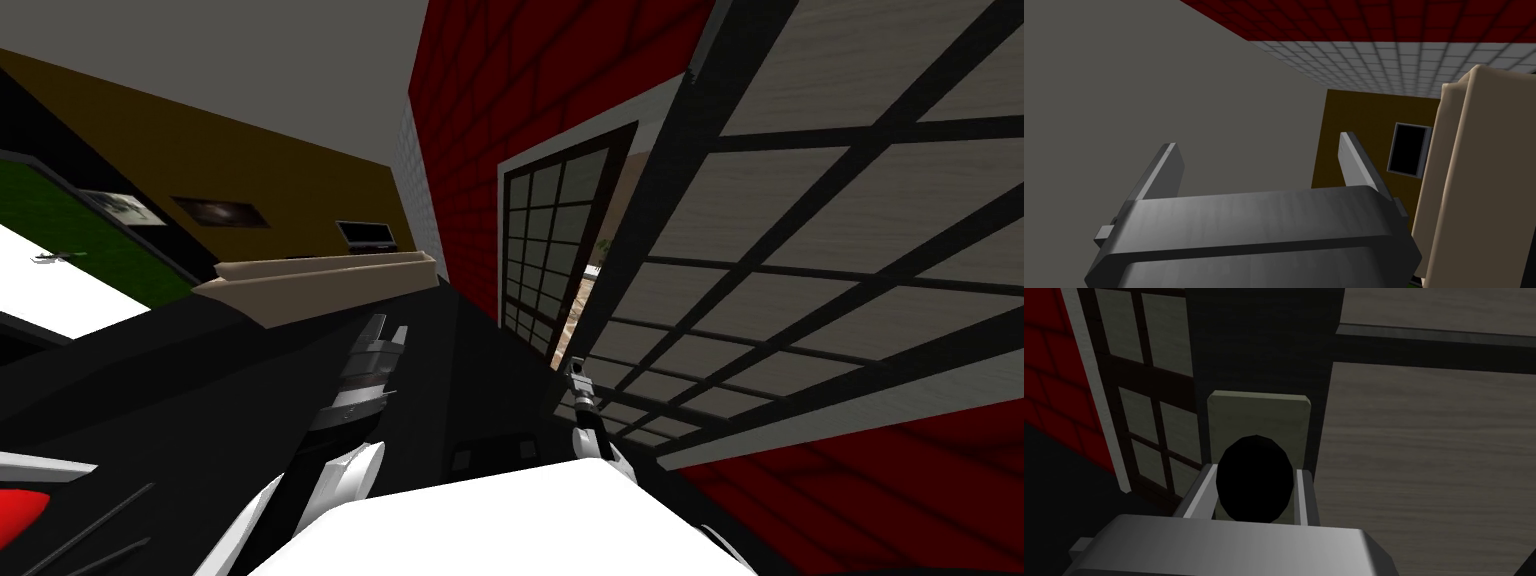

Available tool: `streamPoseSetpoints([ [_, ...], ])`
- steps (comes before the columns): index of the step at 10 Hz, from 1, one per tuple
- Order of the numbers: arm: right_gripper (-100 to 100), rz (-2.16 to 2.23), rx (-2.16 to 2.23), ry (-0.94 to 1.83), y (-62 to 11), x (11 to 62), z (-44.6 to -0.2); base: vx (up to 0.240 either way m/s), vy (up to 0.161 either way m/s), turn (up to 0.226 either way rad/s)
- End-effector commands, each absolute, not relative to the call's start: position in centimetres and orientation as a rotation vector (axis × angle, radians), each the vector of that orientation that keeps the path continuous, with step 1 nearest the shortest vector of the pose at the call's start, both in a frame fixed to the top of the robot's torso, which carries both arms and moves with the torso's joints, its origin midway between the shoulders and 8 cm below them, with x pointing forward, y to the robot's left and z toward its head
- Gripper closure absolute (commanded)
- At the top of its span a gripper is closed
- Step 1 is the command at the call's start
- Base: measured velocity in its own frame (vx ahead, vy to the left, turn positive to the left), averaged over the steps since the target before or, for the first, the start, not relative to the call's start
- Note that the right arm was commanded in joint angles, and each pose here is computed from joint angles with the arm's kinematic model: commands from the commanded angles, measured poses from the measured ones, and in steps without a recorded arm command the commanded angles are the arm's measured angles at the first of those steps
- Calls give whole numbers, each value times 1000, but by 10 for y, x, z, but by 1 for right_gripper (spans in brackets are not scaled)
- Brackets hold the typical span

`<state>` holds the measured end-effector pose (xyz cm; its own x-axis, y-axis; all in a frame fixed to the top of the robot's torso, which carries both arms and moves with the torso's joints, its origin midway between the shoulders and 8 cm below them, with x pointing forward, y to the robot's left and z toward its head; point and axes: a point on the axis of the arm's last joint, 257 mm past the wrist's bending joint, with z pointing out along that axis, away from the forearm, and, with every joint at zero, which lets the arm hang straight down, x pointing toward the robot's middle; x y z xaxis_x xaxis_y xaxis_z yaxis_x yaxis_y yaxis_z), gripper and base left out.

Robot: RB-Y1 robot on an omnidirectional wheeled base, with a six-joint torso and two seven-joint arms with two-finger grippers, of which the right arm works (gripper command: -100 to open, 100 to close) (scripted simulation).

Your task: Pull the door open

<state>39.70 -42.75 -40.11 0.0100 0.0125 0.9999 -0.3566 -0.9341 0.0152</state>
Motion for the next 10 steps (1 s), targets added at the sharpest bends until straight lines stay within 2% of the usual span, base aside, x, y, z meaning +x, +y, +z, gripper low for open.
streamPoseSetpoints([
  [1, 100, 2017, 2018, -357, -427, 398, -399, -15, 6, -5],
  [3, 100, 2020, 2039, -340, -426, 394, -402, -69, -8, 51],
  [10, 100, 2093, 2091, -248, -421, 384, -398, -212, -25, 124],
])
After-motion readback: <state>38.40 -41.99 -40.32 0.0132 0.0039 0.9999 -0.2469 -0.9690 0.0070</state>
